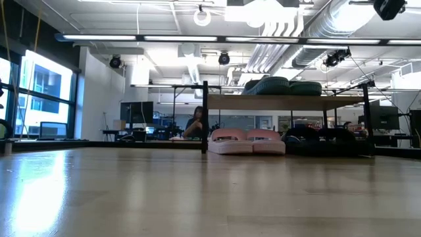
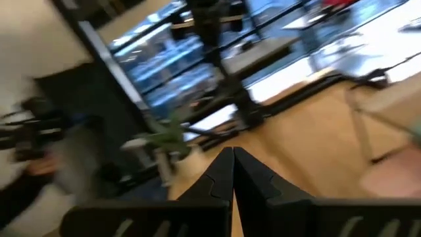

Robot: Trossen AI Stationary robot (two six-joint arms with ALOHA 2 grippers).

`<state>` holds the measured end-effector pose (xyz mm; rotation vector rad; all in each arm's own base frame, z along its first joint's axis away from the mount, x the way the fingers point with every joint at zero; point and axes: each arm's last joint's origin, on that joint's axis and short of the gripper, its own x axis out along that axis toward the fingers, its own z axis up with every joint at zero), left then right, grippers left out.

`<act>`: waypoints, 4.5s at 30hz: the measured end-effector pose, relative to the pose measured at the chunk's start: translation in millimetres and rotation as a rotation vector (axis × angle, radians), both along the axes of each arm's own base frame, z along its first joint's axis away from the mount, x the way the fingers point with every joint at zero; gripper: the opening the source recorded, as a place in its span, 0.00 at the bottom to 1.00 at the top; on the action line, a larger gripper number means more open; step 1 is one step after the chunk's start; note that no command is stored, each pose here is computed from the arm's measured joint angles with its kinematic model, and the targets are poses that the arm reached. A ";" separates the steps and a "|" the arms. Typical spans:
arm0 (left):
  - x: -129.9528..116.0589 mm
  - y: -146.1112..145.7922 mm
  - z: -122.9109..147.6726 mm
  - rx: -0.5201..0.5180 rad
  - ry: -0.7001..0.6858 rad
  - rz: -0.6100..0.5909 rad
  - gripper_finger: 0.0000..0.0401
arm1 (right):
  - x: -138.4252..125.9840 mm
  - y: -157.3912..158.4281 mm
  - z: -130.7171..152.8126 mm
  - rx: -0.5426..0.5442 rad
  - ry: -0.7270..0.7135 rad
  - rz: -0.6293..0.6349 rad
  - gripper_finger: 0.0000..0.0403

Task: Pick and place slides into the shelf
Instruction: Return to Home Position

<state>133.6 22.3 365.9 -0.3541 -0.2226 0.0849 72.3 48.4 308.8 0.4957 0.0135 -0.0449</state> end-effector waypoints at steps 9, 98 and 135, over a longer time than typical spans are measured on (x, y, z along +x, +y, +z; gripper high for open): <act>1.2 0.2 -0.5 -0.019 0.002 -0.004 0.00 | 18.9 -0.6 9.6 0.022 -0.088 0.190 0.00; 6.9 0.6 -3.3 -0.049 0.023 -0.028 0.00 | 6.7 -72.9 -82.2 -0.060 -0.443 -0.238 0.00; 6.9 0.6 -3.4 -0.039 0.025 -0.026 0.00 | 15.9 -75.3 -118.4 -0.090 -0.085 -0.231 0.00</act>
